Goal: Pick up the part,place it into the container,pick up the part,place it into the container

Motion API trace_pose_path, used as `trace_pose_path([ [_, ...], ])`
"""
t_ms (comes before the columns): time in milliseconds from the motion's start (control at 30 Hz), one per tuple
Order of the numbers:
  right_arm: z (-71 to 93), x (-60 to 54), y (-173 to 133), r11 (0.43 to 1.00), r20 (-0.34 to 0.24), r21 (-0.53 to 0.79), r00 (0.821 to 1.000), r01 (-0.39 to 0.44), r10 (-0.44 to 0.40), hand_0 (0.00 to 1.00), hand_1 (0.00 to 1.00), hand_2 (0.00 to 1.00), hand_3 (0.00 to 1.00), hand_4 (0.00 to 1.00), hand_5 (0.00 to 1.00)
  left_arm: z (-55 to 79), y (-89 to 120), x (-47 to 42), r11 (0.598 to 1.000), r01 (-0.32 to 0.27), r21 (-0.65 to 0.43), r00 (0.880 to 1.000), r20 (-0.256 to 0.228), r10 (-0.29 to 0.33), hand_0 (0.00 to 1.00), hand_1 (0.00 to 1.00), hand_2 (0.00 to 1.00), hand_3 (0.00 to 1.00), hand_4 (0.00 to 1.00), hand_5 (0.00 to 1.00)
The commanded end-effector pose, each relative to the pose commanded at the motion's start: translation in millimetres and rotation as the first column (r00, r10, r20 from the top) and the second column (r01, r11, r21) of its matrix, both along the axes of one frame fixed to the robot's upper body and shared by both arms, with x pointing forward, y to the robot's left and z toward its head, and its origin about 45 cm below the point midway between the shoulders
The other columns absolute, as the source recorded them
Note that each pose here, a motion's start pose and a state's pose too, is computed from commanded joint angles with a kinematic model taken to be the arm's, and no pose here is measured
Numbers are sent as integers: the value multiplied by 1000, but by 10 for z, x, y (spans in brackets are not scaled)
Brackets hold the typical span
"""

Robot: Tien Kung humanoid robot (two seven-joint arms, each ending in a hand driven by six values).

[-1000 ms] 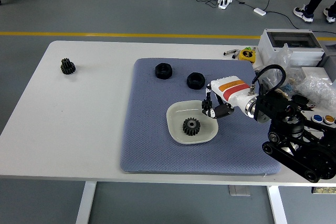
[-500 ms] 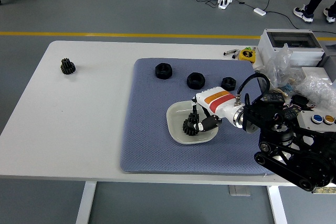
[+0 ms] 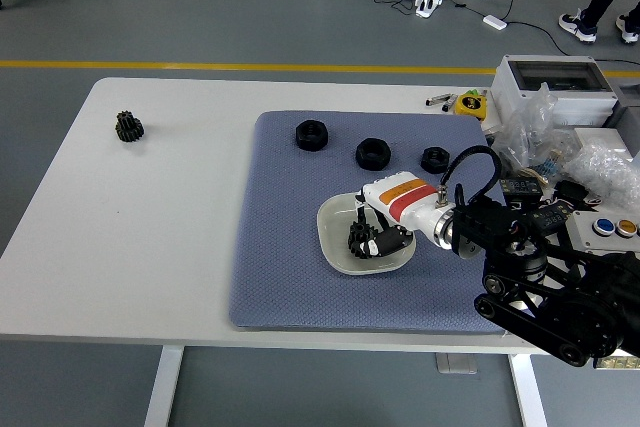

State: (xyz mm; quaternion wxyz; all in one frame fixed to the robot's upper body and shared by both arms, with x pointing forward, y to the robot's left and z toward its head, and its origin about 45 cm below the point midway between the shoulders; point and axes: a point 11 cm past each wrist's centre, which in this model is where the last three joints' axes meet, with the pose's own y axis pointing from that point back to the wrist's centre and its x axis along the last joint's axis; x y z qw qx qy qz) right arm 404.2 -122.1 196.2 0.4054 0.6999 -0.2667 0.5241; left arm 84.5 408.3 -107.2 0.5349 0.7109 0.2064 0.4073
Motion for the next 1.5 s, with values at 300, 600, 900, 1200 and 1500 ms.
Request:
trace_pose_path([
  [300, -33, 20, -36, 1000, -11, -7, 1000, 12, -12, 20, 195, 405, 464, 734, 331, 2, 2, 6, 1000, 1, 1, 1000, 1, -1, 670, 634, 634, 591, 643, 588],
  [600, -49, 39, -70, 1000, -13, -14, 1000, 19, -19, 22, 197, 417, 465, 741, 337, 1, 0, 6, 1000, 2, 0, 1000, 1, -2, 670, 636, 634, 592, 643, 589],
  [900, -24, 40, -55, 1000, -7, -7, 1000, 14, -14, 30, 207, 435, 469, 746, 341, 1, -1, 6, 1000, 3, 0, 1000, 0, -3, 670, 636, 635, 592, 643, 589],
  [1200, -37, 36, -62, 1000, -18, -8, 1000, 14, -14, 32, 209, 438, 471, 754, 338, -2, 0, -8, 1000, 2, -1, 1000, -2, -2, 670, 636, 635, 591, 643, 589],
  [1500, -79, 35, -73, 1000, -25, -15, 1000, 14, -14, 43, 229, 467, 476, 777, 322, -7, -10, -23, 1000, 1, -5, 1000, -4, -1, 670, 637, 635, 591, 642, 589],
])
